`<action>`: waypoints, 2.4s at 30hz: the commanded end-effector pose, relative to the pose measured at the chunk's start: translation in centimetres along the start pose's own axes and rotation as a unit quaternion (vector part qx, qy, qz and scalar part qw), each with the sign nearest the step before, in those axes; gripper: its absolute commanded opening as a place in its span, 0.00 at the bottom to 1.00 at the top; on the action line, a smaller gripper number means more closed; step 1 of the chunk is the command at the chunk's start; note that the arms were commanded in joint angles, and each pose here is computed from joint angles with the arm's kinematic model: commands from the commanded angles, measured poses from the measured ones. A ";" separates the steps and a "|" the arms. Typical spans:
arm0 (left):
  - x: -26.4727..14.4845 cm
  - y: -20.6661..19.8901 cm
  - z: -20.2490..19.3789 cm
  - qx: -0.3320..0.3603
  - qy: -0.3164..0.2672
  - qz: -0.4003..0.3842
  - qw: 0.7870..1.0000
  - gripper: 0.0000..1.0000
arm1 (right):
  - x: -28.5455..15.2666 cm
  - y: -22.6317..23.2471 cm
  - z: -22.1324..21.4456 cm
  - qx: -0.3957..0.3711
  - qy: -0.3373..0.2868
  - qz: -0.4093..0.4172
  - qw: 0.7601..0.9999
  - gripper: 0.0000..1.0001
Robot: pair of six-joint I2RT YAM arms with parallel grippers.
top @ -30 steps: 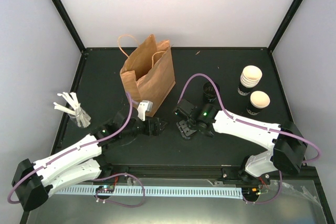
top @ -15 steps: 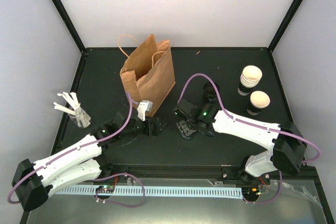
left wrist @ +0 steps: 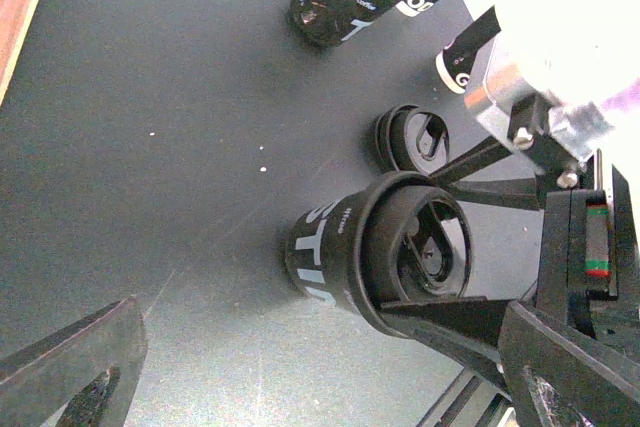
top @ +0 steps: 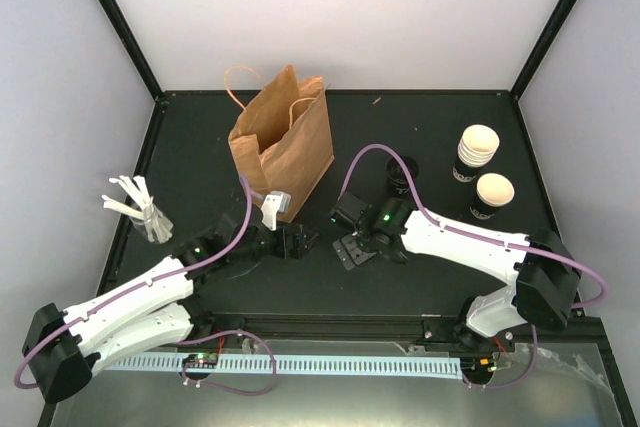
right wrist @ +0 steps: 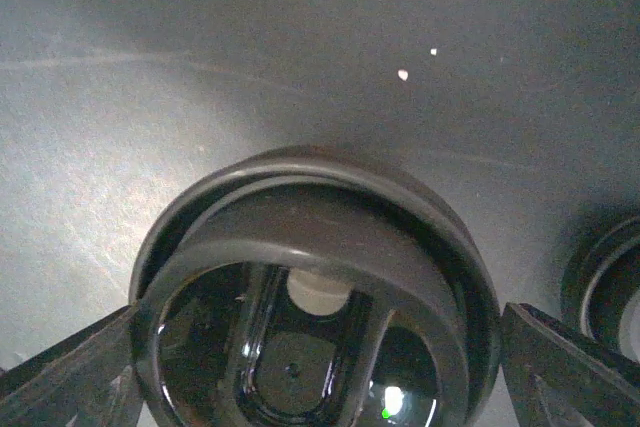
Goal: Pack the takeout coffee
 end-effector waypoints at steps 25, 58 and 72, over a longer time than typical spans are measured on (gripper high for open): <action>-0.5 -0.5 0.6 0.018 0.000 0.005 1.000 0.99 | -2.0 -0.6 0.1 -0.005 0.014 -0.020 1.000 1.00; 0.8 -2.6 -7.3 0.110 0.128 -0.081 0.982 0.95 | -1.2 0.6 -3.0 0.012 0.005 0.063 0.998 1.00; 1.7 -2.3 -10.9 0.137 0.164 -0.092 0.972 0.93 | -1.6 1.0 -4.1 0.034 -0.025 0.115 0.992 0.97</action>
Point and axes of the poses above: each gripper's point midway between its finger pads, its own x axis out along the fingers, its own y axis along the line the jaws close on, z = x × y, the point moved 5 cm from there along -x, back along the fingers, and after that the axes turned 9 degrees about -x, right-handed, at the moved point
